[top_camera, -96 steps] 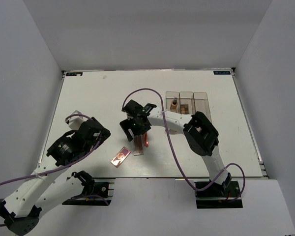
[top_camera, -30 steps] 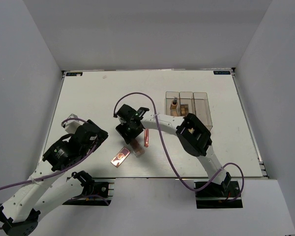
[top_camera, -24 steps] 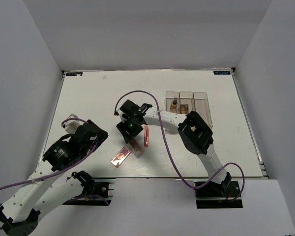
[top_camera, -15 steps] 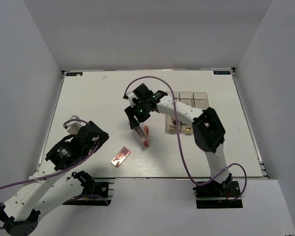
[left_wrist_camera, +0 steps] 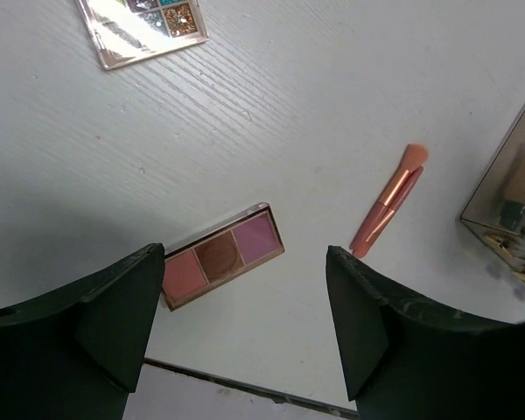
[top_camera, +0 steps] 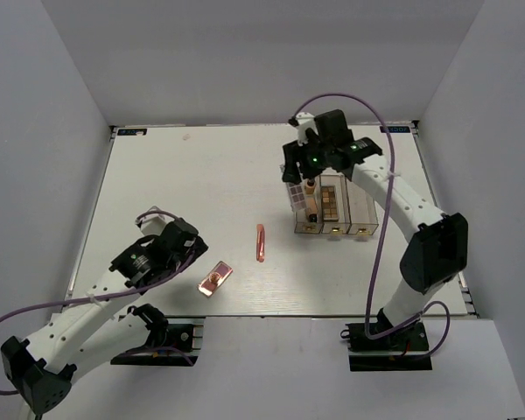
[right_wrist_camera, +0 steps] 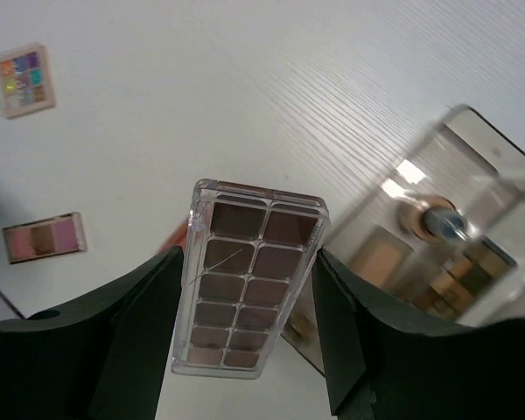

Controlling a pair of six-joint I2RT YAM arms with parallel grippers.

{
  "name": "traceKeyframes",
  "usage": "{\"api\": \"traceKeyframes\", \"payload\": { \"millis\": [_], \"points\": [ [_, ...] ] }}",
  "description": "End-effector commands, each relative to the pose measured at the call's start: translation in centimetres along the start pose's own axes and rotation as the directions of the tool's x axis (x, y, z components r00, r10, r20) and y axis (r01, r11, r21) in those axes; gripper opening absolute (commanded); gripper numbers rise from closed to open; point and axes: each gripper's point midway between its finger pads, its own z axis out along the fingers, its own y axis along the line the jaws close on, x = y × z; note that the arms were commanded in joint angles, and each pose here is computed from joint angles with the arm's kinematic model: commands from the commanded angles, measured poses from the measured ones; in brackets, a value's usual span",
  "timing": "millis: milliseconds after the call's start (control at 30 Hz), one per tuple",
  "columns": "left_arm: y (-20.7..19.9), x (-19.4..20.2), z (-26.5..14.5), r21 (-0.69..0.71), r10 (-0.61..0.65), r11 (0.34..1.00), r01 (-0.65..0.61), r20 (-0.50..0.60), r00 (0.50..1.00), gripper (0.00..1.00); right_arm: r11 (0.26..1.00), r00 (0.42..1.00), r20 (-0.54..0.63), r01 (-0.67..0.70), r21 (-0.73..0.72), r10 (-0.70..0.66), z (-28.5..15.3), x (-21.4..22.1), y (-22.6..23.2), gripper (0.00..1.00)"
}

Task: Organize the makeup

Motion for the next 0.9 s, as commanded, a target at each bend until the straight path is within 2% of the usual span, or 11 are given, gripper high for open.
{"api": "traceKeyframes", "payload": {
  "millis": [0, 133, 300, 467, 700, 800, 833, 867],
  "points": [
    [-1.2, 0.1, 0.7, 0.042, 0.024, 0.999, -0.024, 0.001, 1.000, 0.84, 0.992, 0.999, 0.032, -0.022, 0.121, 0.018, -2.0, 0.7, -3.9, 0.06],
    [-1.7, 0.3, 1.2, 0.055, 0.048, 0.997, -0.048, 0.002, 0.999, 0.85, 0.951, 0.996, 0.058, -0.084, 0.297, 0.070, -3.5, 1.4, -8.5, 0.06],
    [-2.5, 0.2, 1.6, 0.050, 0.095, 0.994, -0.095, 0.001, 0.995, 0.85, 0.896, 0.991, 0.053, -0.133, 0.424, 0.122, -3.5, 2.3, -13.3, 0.03],
    [-2.9, 0.4, 2.0, 0.051, 0.115, 0.992, -0.114, -0.008, 0.993, 0.85, 0.855, 0.985, 0.030, -0.165, 0.491, 0.172, -2.7, 3.4, -16.9, 0.03],
    [-2.5, 0.6, 2.0, 0.052, 0.106, 0.993, -0.106, -0.008, 0.994, 0.85, 0.846, 0.975, -0.014, -0.185, 0.500, 0.222, -0.6, 5.0, -19.3, 0.09],
    [-2.5, 0.5, 2.0, 0.042, 0.112, 0.993, -0.112, -0.007, 0.994, 0.85, 0.847, 0.972, -0.040, -0.180, 0.501, 0.230, 0.4, 5.7, -19.8, 0.20],
    [-2.5, 0.5, 2.0, 0.041, 0.113, 0.993, -0.112, -0.006, 0.994, 0.85, 0.847, 0.973, -0.042, -0.177, 0.501, 0.227, 0.5, 5.6, -19.9, 0.27],
    [-2.6, 0.5, 2.0, 0.044, 0.113, 0.993, -0.112, -0.007, 0.994, 0.85, 0.852, 0.972, -0.049, -0.176, 0.493, 0.230, 0.8, 5.8, -19.8, 0.43]
  ]
}}
